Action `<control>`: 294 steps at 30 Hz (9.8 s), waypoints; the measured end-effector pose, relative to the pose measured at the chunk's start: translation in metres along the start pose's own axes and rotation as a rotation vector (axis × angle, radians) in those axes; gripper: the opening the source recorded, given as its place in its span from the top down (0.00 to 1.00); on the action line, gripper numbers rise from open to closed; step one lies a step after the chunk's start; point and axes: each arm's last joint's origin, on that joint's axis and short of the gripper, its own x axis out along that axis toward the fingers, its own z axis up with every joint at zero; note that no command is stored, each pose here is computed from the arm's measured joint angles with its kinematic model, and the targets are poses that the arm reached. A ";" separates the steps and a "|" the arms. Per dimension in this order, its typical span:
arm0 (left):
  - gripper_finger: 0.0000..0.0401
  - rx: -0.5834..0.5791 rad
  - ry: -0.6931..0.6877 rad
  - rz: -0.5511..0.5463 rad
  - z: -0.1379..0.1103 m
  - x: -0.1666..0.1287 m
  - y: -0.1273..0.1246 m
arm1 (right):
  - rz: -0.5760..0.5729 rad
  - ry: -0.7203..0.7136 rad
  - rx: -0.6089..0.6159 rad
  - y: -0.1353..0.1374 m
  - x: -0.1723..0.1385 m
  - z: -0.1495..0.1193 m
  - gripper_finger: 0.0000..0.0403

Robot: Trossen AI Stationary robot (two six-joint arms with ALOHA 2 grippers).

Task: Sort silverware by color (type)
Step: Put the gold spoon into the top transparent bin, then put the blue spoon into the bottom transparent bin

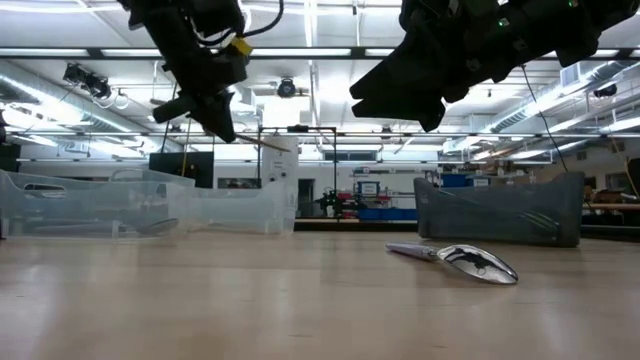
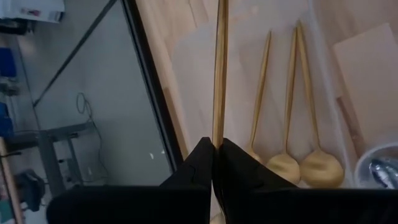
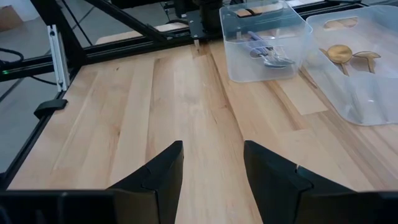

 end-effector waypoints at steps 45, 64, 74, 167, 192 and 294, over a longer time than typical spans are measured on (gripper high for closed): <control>0.89 -0.028 0.054 -0.282 -0.019 0.087 -0.006 | -0.003 0.003 0.001 -0.001 0.000 0.000 0.56; 0.55 -0.219 0.001 -0.101 0.010 0.040 0.011 | -0.151 0.056 0.017 0.003 -0.005 -0.012 0.59; 0.56 -0.519 -0.147 -0.170 0.048 0.010 -0.006 | -0.312 0.294 0.096 0.012 -0.008 0.000 0.59; 0.56 -0.623 -0.417 -0.458 0.122 -0.082 -0.151 | -0.468 0.738 0.099 0.090 0.052 -0.064 0.92; 0.51 -0.439 -0.398 -0.334 0.137 -0.061 -0.175 | -0.408 0.769 0.054 0.088 0.040 -0.044 0.90; 0.45 0.029 -0.320 0.139 0.144 -0.051 -0.220 | 0.082 0.711 0.293 0.015 0.060 0.006 0.99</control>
